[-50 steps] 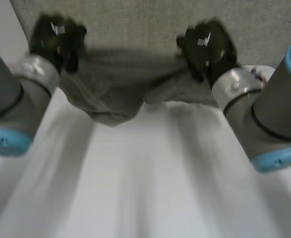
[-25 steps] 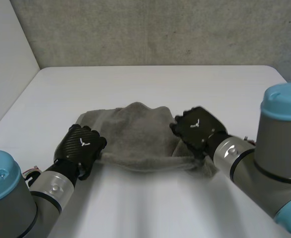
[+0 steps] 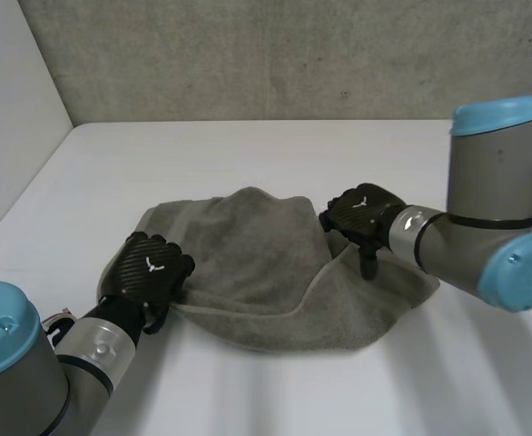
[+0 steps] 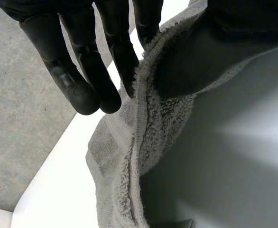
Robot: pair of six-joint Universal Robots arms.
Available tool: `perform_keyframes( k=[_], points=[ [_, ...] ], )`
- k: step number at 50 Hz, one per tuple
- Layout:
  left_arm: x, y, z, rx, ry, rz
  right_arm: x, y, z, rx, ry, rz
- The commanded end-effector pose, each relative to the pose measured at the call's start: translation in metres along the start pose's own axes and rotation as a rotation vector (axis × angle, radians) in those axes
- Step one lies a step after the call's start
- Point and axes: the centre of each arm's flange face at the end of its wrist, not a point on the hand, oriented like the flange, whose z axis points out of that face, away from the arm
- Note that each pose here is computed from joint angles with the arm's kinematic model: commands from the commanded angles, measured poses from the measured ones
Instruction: Fold the towel.
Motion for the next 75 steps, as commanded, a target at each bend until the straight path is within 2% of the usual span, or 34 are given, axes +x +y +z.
perform_keyframes(
  k=[1,10,30,54,75],
  points=[
    [0.0,0.001,0.0,-0.003,0.0,-0.005,-0.003,0.015,0.031,-0.023,-0.017,-0.028],
    [0.0,0.001,0.0,-0.003,0.0,-0.008,-0.009,0.028,0.048,-0.048,-0.038,-0.028],
    [-0.002,0.002,0.001,-0.007,-0.007,-0.01,-0.025,0.044,0.039,-0.134,-0.115,0.0],
    [-0.005,0.004,0.003,-0.015,-0.016,-0.013,-0.009,0.027,0.004,-0.101,-0.065,0.009],
    [-0.004,0.006,0.002,-0.021,-0.013,-0.014,-0.023,0.038,-0.007,-0.092,-0.184,0.043]
  ],
)
